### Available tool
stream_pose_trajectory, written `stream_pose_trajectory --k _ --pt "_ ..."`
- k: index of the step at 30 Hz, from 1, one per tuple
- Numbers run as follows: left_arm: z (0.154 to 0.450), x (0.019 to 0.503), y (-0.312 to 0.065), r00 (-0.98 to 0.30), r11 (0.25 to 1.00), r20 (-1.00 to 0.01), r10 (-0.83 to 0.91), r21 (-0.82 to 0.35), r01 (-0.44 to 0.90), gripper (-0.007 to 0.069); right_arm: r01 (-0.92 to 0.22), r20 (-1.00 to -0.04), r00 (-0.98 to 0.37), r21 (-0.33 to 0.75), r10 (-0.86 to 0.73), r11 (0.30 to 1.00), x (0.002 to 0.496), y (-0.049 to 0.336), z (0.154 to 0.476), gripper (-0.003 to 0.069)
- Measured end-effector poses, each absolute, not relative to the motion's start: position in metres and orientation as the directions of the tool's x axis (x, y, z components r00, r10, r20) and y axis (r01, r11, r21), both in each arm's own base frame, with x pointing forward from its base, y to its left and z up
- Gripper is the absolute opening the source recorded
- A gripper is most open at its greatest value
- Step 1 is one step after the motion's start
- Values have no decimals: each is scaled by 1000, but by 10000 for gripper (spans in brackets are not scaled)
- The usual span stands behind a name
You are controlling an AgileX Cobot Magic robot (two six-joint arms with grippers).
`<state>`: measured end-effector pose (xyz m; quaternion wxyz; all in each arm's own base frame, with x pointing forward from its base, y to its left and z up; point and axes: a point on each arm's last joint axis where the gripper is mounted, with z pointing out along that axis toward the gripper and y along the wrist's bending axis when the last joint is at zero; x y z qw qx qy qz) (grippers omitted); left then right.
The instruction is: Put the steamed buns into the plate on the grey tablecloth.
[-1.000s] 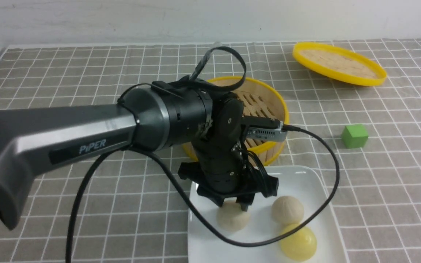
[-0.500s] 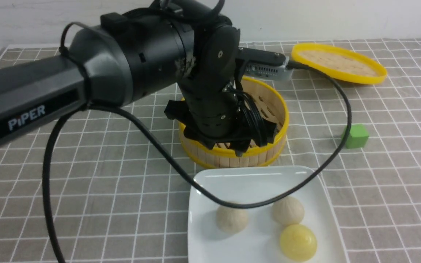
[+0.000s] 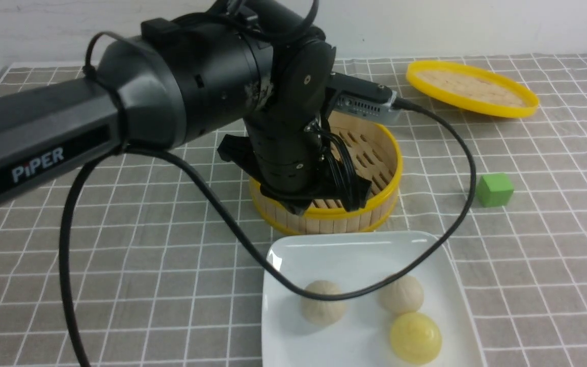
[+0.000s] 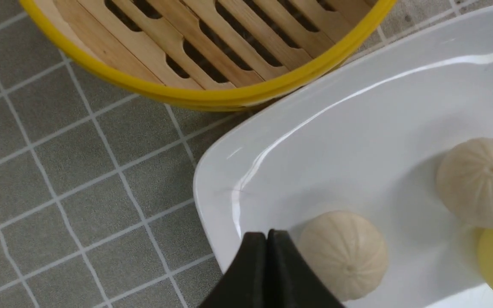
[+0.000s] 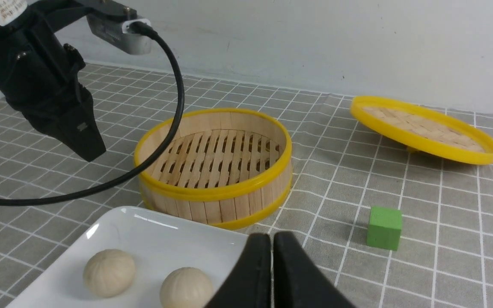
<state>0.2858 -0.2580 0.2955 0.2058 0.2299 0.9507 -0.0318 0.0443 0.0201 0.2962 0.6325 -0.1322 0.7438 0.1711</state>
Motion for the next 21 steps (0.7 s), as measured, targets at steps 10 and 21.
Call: stream_pose_trajectory --k 10,21 --pt "296 287 -259 -802 891 -420 425 36 453 2 -413 -986 -166 87 19 906 45 21 294 38" --pt "316 278 -251 -771 882 -464 437 52 468 2 -201 -976 -216 50 6 978 48 9 208 47"
